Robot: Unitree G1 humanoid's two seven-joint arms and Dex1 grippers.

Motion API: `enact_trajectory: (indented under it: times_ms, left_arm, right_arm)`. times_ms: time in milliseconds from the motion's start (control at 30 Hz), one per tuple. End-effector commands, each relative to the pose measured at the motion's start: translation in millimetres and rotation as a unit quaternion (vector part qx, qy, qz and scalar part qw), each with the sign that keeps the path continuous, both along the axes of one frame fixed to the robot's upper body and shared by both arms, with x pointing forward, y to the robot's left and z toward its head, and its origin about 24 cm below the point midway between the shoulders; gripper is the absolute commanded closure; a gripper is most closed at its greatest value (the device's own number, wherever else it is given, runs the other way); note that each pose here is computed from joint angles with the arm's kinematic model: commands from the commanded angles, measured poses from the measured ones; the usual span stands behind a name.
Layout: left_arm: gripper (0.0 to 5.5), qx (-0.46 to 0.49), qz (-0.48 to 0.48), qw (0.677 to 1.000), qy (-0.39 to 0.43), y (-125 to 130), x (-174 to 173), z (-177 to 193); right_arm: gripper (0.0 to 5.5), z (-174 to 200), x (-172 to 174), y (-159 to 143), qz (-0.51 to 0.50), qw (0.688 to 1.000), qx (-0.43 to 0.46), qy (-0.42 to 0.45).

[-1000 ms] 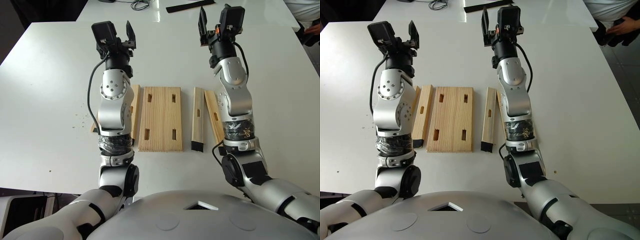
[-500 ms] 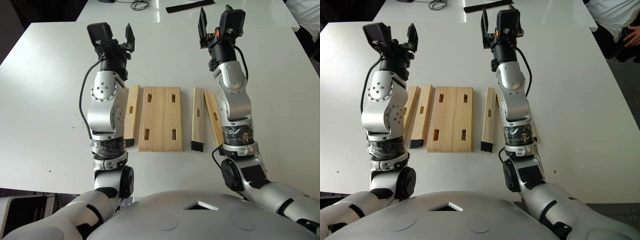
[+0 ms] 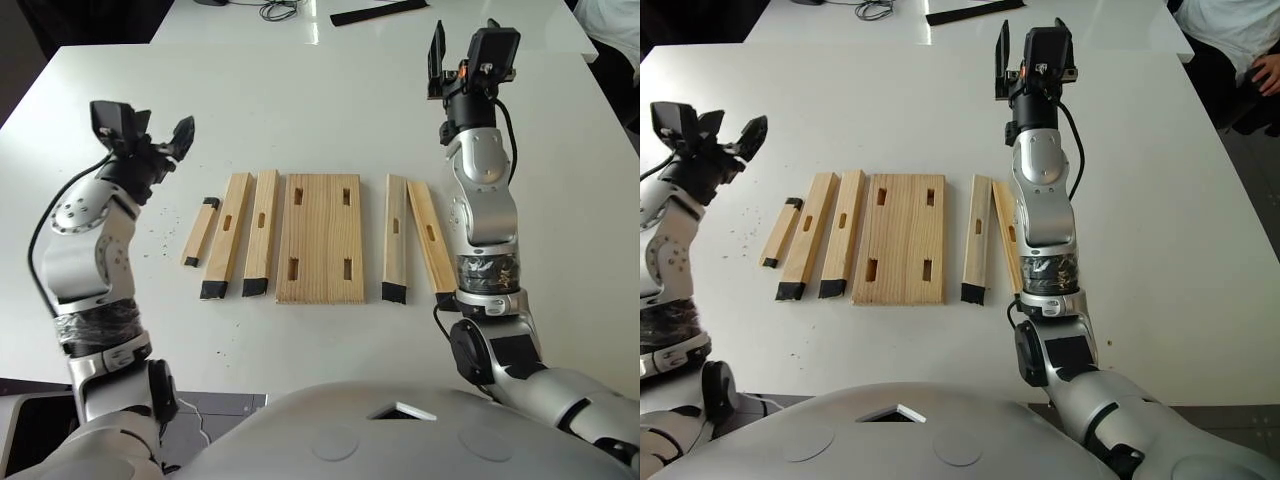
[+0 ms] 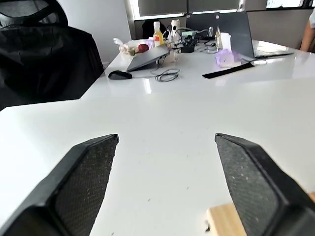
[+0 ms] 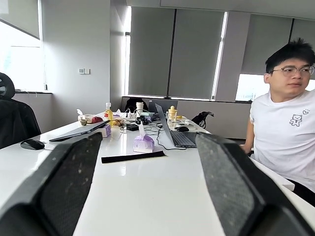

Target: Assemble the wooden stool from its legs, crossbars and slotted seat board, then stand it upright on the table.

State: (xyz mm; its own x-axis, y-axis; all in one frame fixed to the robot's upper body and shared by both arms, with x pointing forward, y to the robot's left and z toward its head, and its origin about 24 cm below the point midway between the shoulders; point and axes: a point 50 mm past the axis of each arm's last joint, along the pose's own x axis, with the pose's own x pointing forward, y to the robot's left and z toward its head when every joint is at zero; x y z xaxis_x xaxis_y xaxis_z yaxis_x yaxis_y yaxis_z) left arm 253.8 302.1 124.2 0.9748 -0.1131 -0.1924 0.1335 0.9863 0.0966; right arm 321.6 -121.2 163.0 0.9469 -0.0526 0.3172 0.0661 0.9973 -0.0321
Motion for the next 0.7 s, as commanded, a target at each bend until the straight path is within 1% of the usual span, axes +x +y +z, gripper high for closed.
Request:
enact_trajectory:
  times_ms: [33,133,300,467,700]
  left_arm:
    - [1.85,0.026,-0.053,0.995,0.086,11.0,-28.7,-19.1]
    - [1.85,0.014,-0.072,0.988,0.139,11.2,-48.6,-32.7]
    - [1.85,0.000,-0.067,0.983,0.173,-0.1,-64.2,-45.0]
    - [1.85,0.006,-0.070,0.980,0.187,-11.0,-64.6,-56.1]
    - [1.85,0.015,-0.053,0.980,0.190,-11.1,-67.4,-65.9]
  right_arm:
    - [2.02,-10.4,-10.3,-8.6,-0.033,0.999,0.008,0.016]
    - [2.02,-14.2,-14.6,-15.4,-0.049,0.999,0.008,0.021]
    - [2.02,-16.9,-19.3,-29.1,-0.076,0.997,0.006,0.028]
    - [2.02,-21.7,-22.1,-33.9,-0.085,0.996,0.005,0.039]
    - [2.02,-18.9,-19.9,-32.2,-0.077,0.996,-0.001,0.037]
